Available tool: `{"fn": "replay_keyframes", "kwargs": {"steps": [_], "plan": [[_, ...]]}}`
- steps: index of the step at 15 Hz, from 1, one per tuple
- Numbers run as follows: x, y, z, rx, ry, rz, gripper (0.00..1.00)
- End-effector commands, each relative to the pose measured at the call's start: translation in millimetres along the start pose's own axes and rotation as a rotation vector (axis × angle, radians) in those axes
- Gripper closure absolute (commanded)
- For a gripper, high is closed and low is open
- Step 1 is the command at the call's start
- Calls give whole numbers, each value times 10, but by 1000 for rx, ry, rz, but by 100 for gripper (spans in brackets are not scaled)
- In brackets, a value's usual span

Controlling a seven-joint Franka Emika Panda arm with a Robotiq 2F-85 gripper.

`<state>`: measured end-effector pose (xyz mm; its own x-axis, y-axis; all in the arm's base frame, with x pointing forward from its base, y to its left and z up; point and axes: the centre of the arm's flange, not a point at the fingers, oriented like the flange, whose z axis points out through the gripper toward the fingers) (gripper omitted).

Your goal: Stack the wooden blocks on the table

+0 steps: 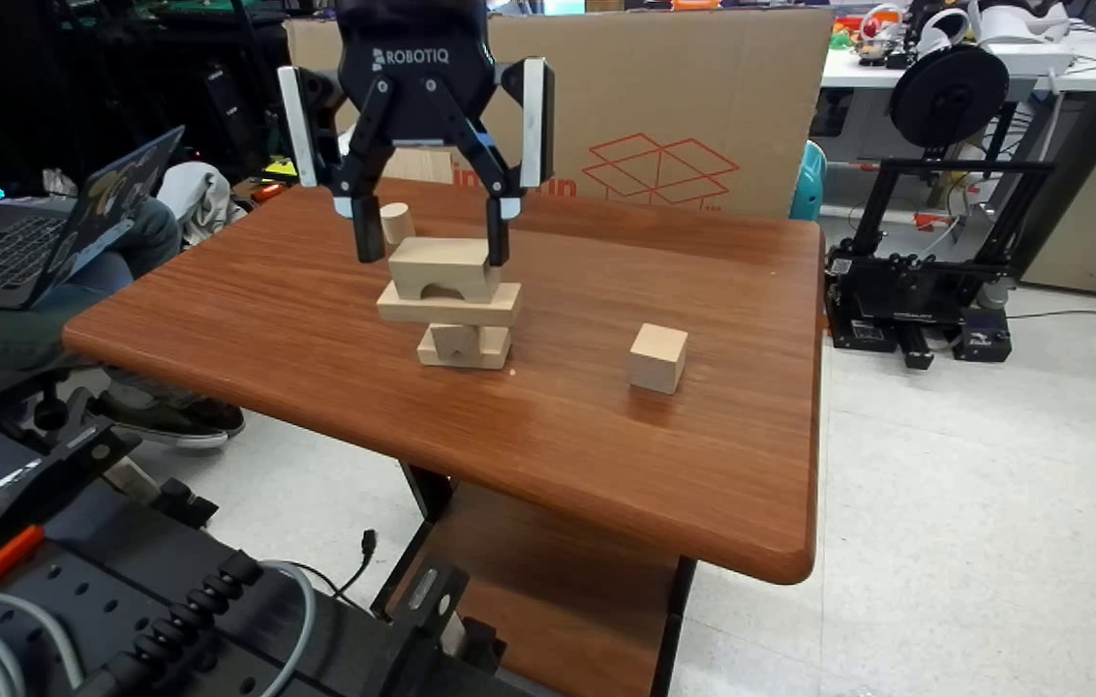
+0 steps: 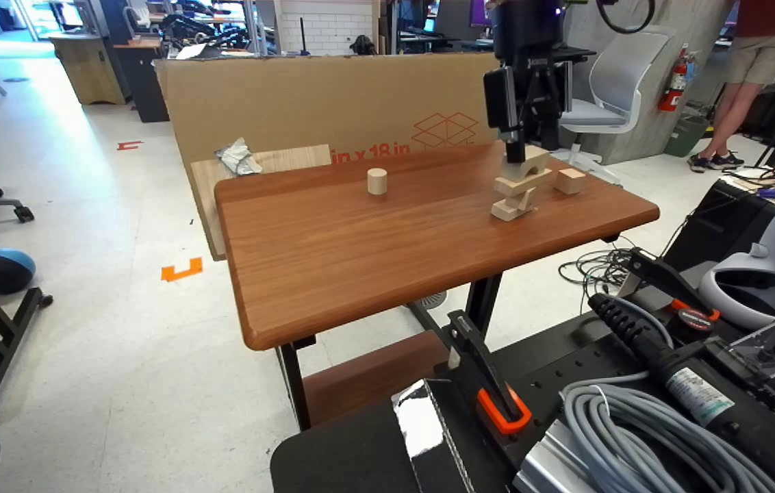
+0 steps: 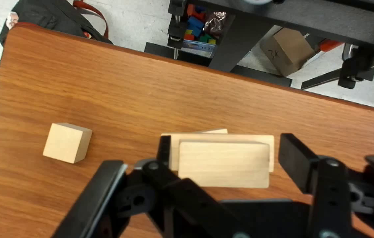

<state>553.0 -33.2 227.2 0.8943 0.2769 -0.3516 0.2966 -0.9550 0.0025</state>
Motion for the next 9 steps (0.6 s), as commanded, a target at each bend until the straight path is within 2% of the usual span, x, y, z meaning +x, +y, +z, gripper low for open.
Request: {"fn": "replay_keyframes", "kwargs": {"steps": [1, 5, 9], "plan": [[44, 5, -50, -16, -34, -18, 0], [-8, -13, -248, 3, -25, 16, 0], [-157, 3, -936, 45, 24, 108, 0]]}}
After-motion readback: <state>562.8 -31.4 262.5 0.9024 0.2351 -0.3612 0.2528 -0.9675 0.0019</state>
